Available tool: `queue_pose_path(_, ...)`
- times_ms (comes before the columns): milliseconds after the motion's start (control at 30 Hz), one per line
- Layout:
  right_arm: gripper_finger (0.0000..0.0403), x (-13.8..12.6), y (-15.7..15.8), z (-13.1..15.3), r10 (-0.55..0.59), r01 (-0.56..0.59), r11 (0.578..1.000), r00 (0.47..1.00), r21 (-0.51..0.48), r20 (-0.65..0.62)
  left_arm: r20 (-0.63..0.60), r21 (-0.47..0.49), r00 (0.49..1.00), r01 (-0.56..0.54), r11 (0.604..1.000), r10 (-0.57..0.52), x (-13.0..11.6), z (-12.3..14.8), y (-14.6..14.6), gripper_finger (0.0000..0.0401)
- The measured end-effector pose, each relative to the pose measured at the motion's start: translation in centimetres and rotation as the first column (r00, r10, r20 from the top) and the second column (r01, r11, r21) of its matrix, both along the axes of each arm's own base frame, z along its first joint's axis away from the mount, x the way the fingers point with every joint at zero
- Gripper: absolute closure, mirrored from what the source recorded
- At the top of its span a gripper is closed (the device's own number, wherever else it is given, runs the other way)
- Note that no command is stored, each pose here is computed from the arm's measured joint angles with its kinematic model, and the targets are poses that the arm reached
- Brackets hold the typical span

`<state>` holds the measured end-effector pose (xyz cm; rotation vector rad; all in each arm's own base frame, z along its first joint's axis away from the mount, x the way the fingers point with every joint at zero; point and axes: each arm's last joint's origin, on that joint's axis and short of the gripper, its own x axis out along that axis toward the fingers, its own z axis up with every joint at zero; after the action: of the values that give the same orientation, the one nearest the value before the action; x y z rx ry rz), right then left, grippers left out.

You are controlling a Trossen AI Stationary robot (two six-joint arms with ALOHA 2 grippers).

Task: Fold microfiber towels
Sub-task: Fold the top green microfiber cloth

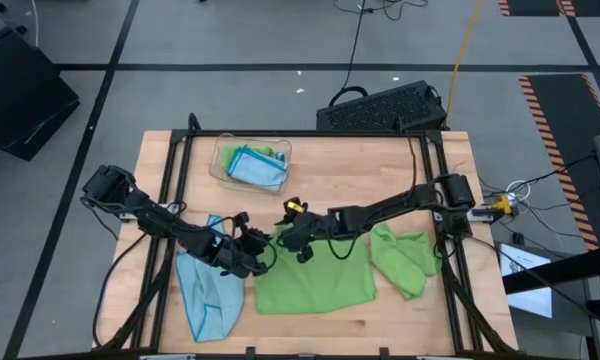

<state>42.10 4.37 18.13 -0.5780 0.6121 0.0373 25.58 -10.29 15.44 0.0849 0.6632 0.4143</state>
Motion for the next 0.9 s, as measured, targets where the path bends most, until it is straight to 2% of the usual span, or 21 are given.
queue_pose_path(100, 0.0207, 0.1, -1.3, 0.2, -0.065, 0.064, 0.995, 0.998, 0.072, 0.014, -0.007, 0.014, 1.000, 0.012, 1.000, -0.012, 0.0, 0.0, 0.0, 0.0396)
queue_pose_path(200, 0.0200, 0.2, -3.2, -0.1, -0.074, 0.073, 0.964, 0.997, 0.255, -0.008, -0.006, 0.026, 1.000, 0.009, 1.000, -0.009, 0.0, 0.0, 0.0, 0.0386)
queue_pose_path(267, 0.0197, 0.2, -4.6, -0.1, -0.037, 0.043, 0.909, 0.999, 0.414, -0.022, -0.004, 0.040, 1.000, 0.004, 0.999, -0.004, 0.0, 0.0, 0.1, 0.0383)
queue_pose_path(333, 0.0194, 0.1, -5.8, -0.3, 0.016, 0.010, 0.837, 0.999, 0.548, -0.042, -0.009, 0.052, 1.000, 0.012, 0.999, -0.011, 0.0, 0.1, 0.1, 0.0384)
queue_pose_path(467, 0.0189, 0.1, -7.1, -1.0, 0.084, -0.008, 0.709, 0.994, 0.705, -0.072, -0.021, 0.072, 0.999, 0.028, 0.997, -0.027, 0.0, 0.1, 0.1, 0.0396)
queue_pose_path(533, 0.0188, 0.1, -7.3, -1.3, 0.107, -0.007, 0.662, 0.991, 0.750, -0.085, -0.023, 0.077, 0.999, 0.032, 0.996, -0.030, 0.0, 0.1, 0.1, 0.0394)
queue_pose_path(600, 0.0188, 0.1, -7.3, -1.8, 0.118, -0.002, 0.642, 0.988, 0.767, -0.096, -0.023, 0.085, 0.999, 0.031, 0.996, -0.029, 0.0, 0.1, 0.1, 0.0387)
queue_pose_path(733, 0.0188, 0.2, -7.1, -2.3, 0.130, -0.001, 0.647, 0.986, 0.763, -0.108, -0.023, 0.086, 0.999, 0.030, 0.996, -0.028, 0.0, 0.1, 0.1, 0.0386)
queue_pose_path(800, 0.0188, 0.4, -7.0, -2.4, 0.148, -0.036, 0.652, 0.986, 0.757, -0.080, -0.023, 0.086, 0.999, 0.030, 0.996, -0.028, 0.0, 0.1, 0.1, 0.0393)
queue_pose_path(900, 0.0188, 0.6, -6.8, -2.3, 0.195, -0.099, 0.627, 0.980, 0.773, -0.033, -0.020, 0.083, 0.999, 0.027, 0.996, -0.026, 0.0, 0.1, 0.1, 0.0395)
